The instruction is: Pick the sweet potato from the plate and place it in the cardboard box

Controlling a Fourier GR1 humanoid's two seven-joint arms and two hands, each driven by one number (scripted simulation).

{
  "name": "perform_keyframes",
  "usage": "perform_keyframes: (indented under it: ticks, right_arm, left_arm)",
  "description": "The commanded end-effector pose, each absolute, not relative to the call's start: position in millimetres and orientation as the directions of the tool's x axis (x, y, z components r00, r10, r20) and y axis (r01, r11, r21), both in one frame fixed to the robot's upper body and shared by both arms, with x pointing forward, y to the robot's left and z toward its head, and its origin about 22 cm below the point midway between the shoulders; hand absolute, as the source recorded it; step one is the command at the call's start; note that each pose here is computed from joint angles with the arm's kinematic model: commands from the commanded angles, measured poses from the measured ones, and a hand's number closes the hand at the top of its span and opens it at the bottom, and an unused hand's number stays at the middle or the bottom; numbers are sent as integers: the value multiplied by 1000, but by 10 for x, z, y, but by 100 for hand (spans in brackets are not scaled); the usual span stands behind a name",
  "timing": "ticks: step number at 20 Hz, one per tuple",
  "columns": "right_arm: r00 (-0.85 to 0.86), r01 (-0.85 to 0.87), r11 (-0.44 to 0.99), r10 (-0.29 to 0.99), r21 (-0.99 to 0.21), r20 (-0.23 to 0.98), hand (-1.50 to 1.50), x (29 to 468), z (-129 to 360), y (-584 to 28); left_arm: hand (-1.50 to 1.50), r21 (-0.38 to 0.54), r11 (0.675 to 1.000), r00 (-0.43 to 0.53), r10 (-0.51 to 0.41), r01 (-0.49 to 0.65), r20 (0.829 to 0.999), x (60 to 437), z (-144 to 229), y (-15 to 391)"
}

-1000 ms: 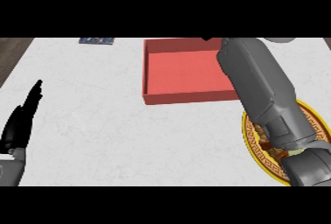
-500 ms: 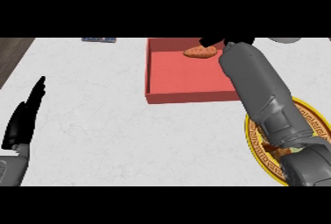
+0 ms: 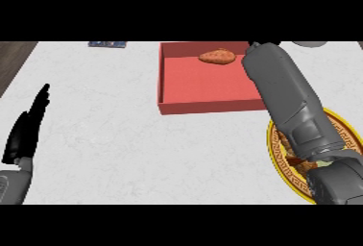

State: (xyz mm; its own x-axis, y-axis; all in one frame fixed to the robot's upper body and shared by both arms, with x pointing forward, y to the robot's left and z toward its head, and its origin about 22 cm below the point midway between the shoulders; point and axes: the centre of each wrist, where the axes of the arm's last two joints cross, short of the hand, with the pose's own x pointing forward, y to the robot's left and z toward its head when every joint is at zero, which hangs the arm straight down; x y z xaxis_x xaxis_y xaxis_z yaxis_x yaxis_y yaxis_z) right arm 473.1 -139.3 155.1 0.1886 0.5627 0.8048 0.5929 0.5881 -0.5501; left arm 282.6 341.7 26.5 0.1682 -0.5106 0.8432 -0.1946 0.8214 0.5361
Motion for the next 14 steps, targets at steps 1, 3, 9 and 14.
perform_keyframes:
  ticks: [1,3,9,14]
  right_arm:
    - [90,689,592,502,-417,860,-150,4728,1637,-1414]
    - [66,715,589,480,-377,875,-150,4740,1657,-1767]
    - [-1,706,642,421,-298,907,-150,4557,1458,-1797]
    - [54,732,606,403,-311,913,-150,4309,1381,-2228]
  left_arm:
    - [0,523,830,178,-495,-193,851,2731,164,3415]
    - [0,532,823,186,-502,-200,845,2592,161,3471]
    - [0,549,802,245,-498,-235,832,2560,105,3749]
    - [0,543,802,252,-487,-251,836,2491,175,3687]
